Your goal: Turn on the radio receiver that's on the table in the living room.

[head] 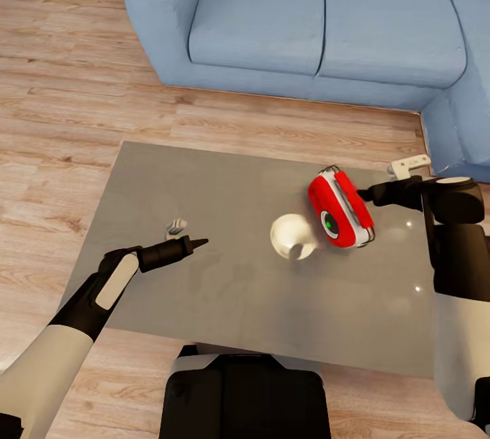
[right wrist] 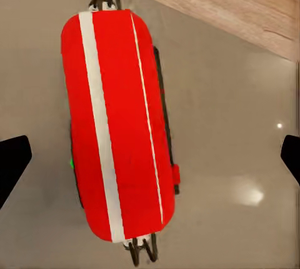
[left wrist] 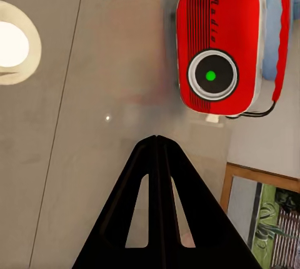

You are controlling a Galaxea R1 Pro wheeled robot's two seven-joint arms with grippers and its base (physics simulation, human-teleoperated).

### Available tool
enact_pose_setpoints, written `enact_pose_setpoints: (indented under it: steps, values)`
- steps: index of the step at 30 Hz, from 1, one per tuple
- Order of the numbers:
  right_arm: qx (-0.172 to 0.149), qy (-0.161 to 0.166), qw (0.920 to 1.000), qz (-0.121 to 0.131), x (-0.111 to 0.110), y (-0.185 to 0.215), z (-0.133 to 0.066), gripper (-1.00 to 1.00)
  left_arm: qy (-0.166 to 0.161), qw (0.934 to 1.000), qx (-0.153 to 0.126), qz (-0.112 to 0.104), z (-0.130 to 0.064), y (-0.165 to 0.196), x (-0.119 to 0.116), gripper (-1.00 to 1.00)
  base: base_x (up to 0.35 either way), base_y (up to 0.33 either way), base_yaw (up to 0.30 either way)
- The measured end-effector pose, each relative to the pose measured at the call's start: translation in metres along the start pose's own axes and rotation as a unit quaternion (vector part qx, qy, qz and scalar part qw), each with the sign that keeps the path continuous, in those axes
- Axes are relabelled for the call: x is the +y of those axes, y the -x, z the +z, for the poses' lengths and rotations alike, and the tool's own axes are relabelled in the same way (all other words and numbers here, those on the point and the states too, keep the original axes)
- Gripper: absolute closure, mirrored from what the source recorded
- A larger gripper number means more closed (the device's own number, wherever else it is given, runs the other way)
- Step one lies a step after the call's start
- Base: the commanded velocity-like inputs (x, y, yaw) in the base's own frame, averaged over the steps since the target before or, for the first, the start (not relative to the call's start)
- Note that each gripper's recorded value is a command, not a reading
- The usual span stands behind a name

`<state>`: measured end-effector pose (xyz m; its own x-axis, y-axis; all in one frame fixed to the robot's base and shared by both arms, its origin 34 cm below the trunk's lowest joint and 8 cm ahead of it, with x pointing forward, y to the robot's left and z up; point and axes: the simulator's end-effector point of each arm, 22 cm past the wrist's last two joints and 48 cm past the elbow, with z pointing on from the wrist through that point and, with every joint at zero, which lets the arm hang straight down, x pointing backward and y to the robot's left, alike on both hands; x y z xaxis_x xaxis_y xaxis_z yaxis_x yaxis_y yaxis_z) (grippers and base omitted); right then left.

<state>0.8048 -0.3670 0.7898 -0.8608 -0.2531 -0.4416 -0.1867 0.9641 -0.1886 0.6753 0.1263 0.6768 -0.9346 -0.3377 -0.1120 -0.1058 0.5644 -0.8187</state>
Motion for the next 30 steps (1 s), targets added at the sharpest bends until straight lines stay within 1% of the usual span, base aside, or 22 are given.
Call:
enact_pose_setpoints:
  steps: [30]
  values:
    - [0.001,0.001,1.0,-0.007,0.0004,-0.0004,-0.0004,-1.0,-0.001,1.0,0.0,0.0,0.0027,-0.0005,-0.003,1.0,0.0,0.0,0.0]
